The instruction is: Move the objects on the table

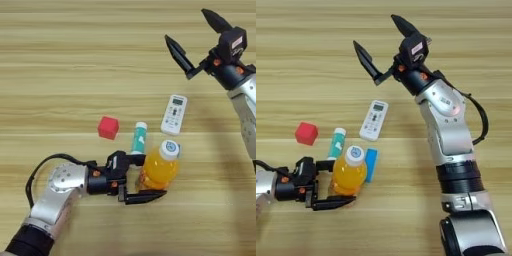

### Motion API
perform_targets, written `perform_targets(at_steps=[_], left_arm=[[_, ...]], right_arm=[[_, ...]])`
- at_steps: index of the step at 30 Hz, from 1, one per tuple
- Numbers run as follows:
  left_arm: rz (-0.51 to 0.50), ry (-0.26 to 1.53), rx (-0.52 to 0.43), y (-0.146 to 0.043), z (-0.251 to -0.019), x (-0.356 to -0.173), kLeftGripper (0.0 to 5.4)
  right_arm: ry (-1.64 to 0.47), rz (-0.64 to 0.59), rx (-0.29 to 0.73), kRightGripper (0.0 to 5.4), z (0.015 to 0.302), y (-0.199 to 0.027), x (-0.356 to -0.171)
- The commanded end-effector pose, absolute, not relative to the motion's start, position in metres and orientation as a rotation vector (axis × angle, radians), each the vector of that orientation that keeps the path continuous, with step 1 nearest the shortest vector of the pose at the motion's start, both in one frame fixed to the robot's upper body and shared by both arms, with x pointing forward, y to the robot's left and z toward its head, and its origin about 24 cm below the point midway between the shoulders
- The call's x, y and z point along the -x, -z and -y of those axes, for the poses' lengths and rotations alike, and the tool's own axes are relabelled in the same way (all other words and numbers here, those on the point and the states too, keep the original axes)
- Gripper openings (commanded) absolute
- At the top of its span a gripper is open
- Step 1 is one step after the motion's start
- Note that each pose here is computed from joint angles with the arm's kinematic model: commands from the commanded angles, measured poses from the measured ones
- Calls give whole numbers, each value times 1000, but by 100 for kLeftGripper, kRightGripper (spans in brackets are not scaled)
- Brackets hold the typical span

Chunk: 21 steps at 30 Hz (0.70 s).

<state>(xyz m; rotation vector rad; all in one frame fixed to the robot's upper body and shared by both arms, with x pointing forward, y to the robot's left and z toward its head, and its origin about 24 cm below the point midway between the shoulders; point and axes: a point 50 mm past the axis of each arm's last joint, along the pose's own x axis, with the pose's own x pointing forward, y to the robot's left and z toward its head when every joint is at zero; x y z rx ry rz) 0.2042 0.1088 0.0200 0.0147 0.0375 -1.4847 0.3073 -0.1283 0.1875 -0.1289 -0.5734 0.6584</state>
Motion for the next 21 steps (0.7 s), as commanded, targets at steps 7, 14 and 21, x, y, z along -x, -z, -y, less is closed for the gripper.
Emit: perform_targets(at_steps=[7, 14, 21], left_arm=[[-77, 1496, -45, -17, -111, -204, 451], [-77, 1494, -48, -17, -111, -204, 517], [-67, 1492, -52, -18, -112, -204, 537]], right_arm=[[-665, 581, 132, 540, 129, -193, -310], [-665, 581, 131, 540, 129, -193, -310], [-664, 579, 130, 540, 129, -193, -310]])
